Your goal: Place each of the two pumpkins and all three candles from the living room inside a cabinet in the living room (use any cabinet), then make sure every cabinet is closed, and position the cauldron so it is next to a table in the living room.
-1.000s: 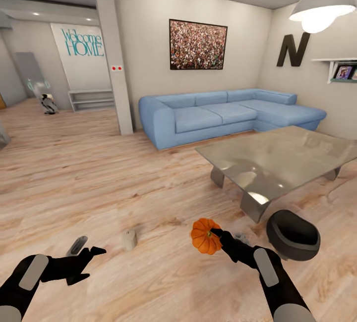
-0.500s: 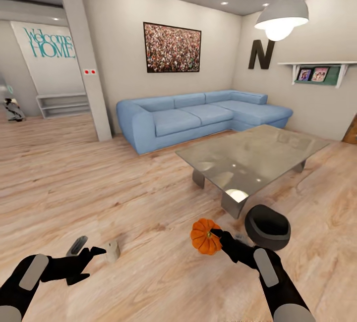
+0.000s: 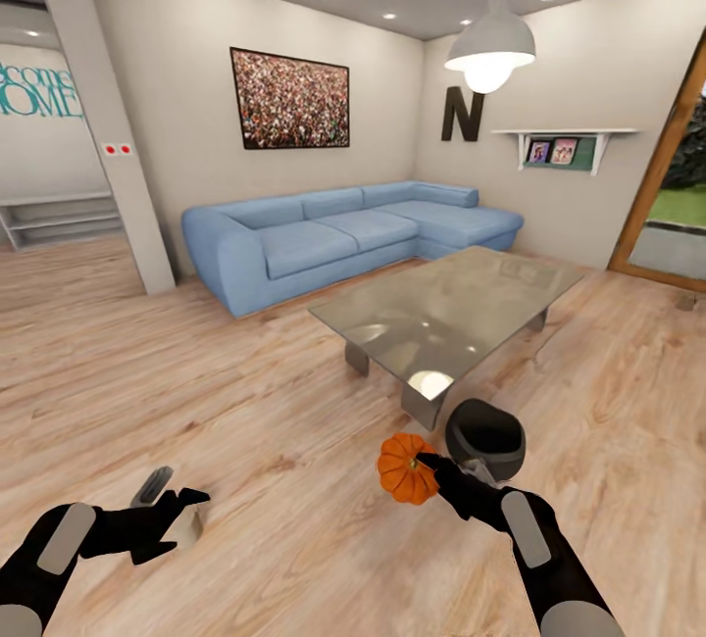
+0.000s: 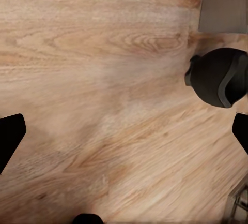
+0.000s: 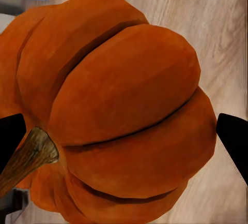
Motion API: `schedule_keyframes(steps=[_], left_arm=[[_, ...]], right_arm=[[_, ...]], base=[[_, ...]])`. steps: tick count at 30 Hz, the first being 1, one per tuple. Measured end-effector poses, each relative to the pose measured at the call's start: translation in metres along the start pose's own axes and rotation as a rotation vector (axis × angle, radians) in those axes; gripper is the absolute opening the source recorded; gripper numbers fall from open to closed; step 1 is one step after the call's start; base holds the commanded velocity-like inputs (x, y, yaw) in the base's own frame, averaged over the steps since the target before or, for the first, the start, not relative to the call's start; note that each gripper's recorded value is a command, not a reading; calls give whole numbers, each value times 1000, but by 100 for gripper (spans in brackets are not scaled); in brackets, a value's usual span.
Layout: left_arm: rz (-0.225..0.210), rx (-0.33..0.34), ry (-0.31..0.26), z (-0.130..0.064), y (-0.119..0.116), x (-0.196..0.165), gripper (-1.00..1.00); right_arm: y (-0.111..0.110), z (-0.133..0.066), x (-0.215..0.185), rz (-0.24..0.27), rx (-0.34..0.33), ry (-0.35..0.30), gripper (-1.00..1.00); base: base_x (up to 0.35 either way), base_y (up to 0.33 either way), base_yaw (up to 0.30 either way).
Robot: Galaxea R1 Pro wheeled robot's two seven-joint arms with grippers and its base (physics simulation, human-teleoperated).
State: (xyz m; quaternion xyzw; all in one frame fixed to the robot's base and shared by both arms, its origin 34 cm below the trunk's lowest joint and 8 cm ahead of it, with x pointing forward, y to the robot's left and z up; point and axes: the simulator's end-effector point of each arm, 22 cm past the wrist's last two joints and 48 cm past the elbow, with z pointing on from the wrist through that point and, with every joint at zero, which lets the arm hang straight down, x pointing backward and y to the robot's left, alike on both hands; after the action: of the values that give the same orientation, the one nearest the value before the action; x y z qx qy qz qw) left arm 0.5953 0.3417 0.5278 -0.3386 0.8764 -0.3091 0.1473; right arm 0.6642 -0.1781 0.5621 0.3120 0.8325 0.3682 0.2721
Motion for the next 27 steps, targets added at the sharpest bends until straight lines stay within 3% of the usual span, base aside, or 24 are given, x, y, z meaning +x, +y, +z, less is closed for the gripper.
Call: schedule_keyframes(steps=[10,27], left_arm=[[-1,1,1,-14,-16,-3,100],[-1,1,1,-37,-40,-8,100]], right_arm=[[17,-10,-7,0,1,-1,-100],[45,-26,-18,0,1,-1,-100]], base=[[-211,0,-279],[-13,0,-279]])
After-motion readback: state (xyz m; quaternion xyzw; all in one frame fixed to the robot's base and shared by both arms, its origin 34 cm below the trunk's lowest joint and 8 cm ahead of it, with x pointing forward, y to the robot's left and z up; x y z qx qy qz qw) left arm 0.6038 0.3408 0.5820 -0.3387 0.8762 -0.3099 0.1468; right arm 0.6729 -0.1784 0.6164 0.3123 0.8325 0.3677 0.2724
